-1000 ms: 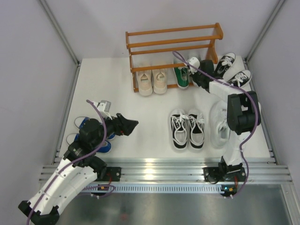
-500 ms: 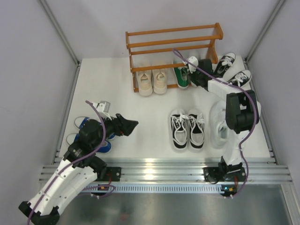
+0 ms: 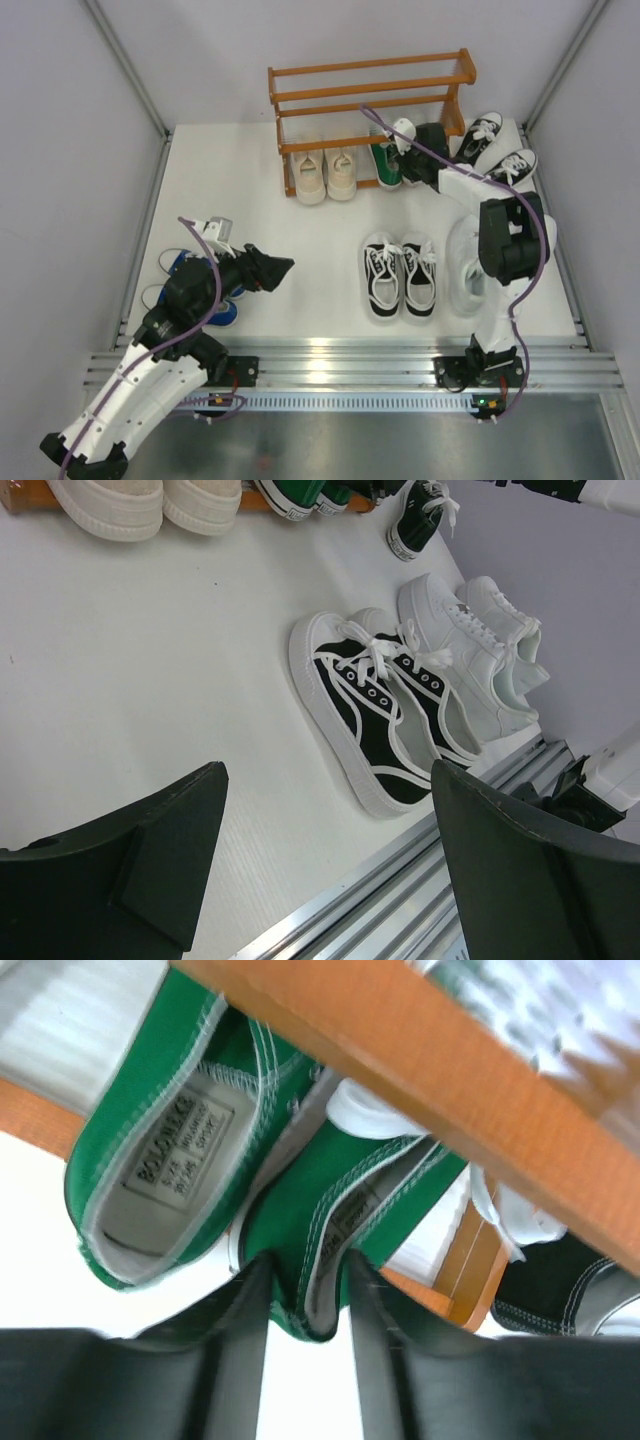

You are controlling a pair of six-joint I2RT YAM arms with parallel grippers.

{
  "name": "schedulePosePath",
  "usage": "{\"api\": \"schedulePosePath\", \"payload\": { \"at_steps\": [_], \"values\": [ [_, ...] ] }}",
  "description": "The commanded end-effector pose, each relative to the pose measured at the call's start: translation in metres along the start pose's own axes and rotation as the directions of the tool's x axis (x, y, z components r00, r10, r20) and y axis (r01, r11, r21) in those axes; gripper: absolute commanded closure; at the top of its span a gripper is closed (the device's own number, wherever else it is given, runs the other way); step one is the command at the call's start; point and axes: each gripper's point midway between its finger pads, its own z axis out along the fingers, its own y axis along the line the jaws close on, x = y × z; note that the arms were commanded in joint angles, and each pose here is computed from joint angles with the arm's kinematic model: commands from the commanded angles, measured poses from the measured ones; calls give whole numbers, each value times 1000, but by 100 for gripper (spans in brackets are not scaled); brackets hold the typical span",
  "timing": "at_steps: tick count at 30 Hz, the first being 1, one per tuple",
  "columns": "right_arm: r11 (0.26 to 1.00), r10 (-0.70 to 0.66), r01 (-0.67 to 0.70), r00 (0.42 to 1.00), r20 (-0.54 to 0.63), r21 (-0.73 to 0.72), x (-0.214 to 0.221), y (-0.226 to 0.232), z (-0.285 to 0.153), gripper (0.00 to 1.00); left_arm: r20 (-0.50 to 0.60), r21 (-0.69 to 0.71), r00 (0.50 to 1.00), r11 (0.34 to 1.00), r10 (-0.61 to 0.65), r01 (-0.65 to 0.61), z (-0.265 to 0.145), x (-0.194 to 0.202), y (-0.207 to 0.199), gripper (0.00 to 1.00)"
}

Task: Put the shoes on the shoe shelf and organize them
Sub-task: Place the shoe at the shoe shelf.

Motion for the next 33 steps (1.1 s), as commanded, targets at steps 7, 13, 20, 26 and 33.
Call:
{"api": "schedulePosePath", "payload": {
  "at_steps": [7, 13, 20, 26, 33],
  "values": [
    [998, -54, 49, 983, 175, 35, -64, -13, -41, 41, 8, 29, 999, 999, -40, 40, 0, 2, -4, 12],
    [994, -88, 100, 974, 211, -46, -69, -1, -87, 34, 6, 25, 998, 997, -68, 68, 0, 2, -5, 12],
    [835, 96, 92, 946, 310, -542, -80, 64, -196, 32, -12, -96, 994, 989, -113, 111, 2, 1, 11, 12],
    [731, 198, 64, 933, 300, -679, -51, 97, -278, 32, -103, -152, 968, 966, -228, 211, 18, 24, 17, 15],
    [798, 204, 17, 933, 296, -603, 12, 105, -293, 27, -274, -110, 889, 931, -366, 349, 52, 59, -1, 20]
  ]
}}
